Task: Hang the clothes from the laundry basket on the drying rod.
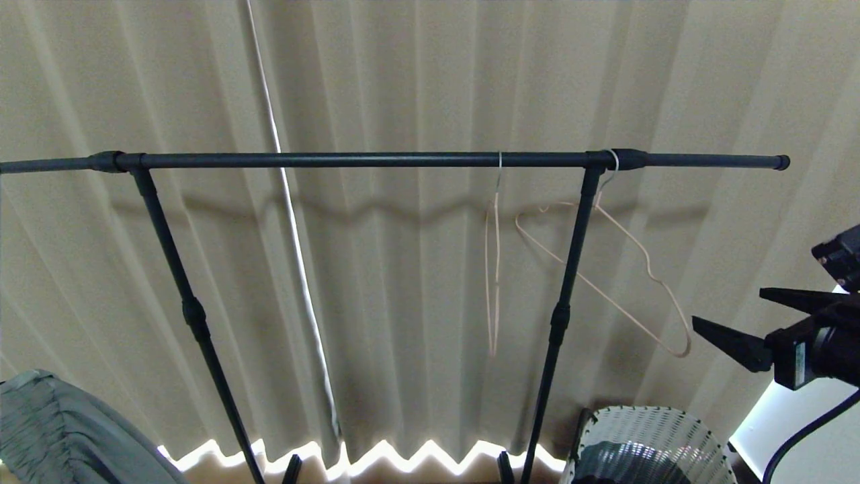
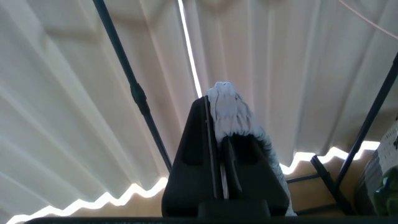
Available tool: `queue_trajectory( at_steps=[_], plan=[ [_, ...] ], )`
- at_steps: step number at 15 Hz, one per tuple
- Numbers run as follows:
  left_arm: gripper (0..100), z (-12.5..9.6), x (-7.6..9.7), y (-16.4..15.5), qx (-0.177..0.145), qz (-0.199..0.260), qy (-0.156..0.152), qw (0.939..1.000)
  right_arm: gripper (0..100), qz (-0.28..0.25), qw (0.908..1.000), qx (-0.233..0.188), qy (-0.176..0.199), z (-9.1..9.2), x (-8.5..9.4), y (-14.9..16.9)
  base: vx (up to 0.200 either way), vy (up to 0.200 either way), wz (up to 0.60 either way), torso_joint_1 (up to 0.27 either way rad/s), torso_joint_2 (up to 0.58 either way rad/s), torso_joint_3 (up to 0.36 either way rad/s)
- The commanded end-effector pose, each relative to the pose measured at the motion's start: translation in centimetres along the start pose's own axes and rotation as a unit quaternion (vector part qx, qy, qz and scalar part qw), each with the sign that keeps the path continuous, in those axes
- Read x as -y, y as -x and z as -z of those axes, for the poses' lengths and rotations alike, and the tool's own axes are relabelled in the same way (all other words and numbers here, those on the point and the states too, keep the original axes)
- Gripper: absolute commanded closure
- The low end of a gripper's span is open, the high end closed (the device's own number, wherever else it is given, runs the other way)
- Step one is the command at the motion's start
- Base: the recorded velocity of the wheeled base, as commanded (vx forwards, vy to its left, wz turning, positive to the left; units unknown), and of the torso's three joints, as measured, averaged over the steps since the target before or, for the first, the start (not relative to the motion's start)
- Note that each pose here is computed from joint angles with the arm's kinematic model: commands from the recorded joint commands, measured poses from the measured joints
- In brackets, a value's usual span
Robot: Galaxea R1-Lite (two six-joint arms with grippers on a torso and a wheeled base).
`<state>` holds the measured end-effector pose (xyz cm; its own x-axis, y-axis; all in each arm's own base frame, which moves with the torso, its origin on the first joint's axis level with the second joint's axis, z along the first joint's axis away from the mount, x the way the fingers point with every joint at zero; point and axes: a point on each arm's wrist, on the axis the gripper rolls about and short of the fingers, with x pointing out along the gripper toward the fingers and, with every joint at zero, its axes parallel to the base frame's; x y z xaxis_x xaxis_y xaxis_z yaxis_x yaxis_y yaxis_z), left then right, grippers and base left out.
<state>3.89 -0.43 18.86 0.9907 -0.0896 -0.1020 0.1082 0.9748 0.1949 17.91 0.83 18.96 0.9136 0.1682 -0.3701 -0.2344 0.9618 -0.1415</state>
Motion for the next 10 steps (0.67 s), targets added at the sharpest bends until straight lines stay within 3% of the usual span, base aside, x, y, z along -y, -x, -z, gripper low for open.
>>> queue_trajectory(
  at_steps=[1, 8, 10],
  plan=[
    [100, 0.2, 0.1, 0.0, -0.002, 0.004, -0.001, 1.0, 0, -0.003, 0.9997, -0.022, -0.002, -2.9, 1.1, -3.1, 0.0, 0.0, 0.0, 0.0, 0.0, 0.0],
    [100, -0.1, 0.1, 0.1, 0.006, 0.014, -0.002, 0.9999, 0, -0.019, 0.9955, -0.092, -0.011, -5.1, 2.3, -10.3, 0.0, 0.0, 0.0, 0.0, 0.0, 0.0],
    [100, -0.2, 0.1, 0.1, 0.008, 0.013, -0.002, 0.9999, 0, -0.027, 0.9929, -0.115, -0.011, -4.5, 1.6, -13.2, 0.0, 0.0, 0.0, 0.0, 0.0, 0.0]
  ],
)
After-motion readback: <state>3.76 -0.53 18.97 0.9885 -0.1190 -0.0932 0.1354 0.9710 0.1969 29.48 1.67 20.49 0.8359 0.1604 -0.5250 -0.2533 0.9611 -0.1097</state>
